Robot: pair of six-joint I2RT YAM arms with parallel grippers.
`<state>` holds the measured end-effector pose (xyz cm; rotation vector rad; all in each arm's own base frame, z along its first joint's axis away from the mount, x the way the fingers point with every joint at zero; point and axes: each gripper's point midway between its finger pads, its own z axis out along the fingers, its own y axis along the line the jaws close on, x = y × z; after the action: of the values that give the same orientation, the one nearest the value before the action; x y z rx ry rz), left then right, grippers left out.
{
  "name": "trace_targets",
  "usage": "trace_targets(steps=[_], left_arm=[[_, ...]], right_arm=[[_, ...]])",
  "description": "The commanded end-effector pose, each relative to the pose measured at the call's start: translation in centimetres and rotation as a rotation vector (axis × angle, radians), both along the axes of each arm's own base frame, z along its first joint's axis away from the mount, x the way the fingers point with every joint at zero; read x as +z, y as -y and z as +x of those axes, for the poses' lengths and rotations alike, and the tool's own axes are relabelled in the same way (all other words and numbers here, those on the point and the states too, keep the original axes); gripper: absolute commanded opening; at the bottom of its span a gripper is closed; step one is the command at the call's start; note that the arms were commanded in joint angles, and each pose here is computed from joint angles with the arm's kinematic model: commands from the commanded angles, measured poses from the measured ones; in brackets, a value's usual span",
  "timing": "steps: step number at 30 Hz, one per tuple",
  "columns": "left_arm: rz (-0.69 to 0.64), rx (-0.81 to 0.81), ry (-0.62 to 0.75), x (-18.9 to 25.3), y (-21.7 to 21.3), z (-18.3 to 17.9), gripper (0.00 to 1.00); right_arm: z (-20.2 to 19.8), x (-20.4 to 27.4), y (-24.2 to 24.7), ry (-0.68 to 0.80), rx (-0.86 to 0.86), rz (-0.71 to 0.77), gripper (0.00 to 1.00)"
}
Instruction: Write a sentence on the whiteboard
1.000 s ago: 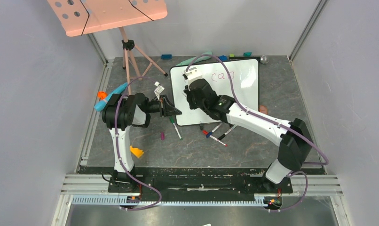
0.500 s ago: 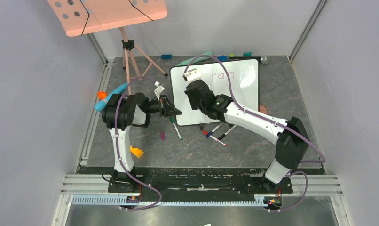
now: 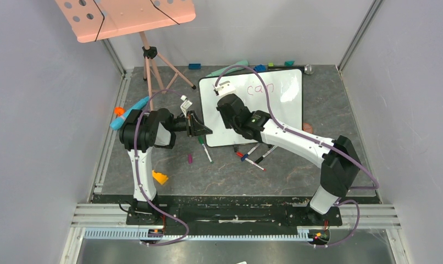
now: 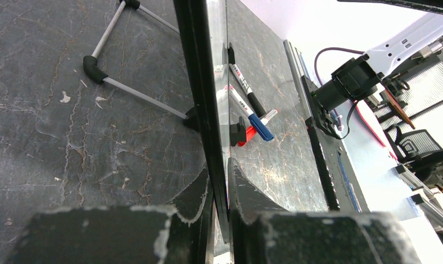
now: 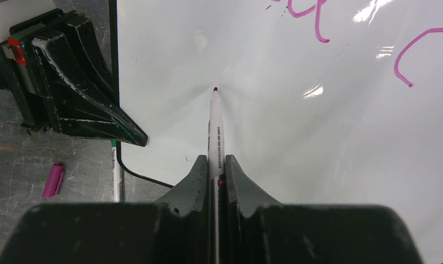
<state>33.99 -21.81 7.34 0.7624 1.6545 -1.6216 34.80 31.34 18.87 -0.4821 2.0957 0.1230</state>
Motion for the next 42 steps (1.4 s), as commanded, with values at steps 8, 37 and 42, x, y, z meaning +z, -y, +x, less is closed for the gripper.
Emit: trace_targets(steps=[8, 37, 42], left_arm=[[-0.005, -0.010, 0.154, 0.3, 0.1, 0.8, 0.02], [-0.005, -0.013, 0.153, 0.3, 0.1, 0.8, 0.02], [-0.005, -0.013, 0.152, 0.3, 0.1, 0.8, 0.02]], right_arm=[[1.6, 2.0, 0.9, 0.088, -0.075, -0.043, 0.00], [0.2, -1.3, 0.5, 0.005, 0.027, -0.090, 0.00], [0.4, -0.8, 1.7, 0.031, -0.006, -0.126, 0.00]])
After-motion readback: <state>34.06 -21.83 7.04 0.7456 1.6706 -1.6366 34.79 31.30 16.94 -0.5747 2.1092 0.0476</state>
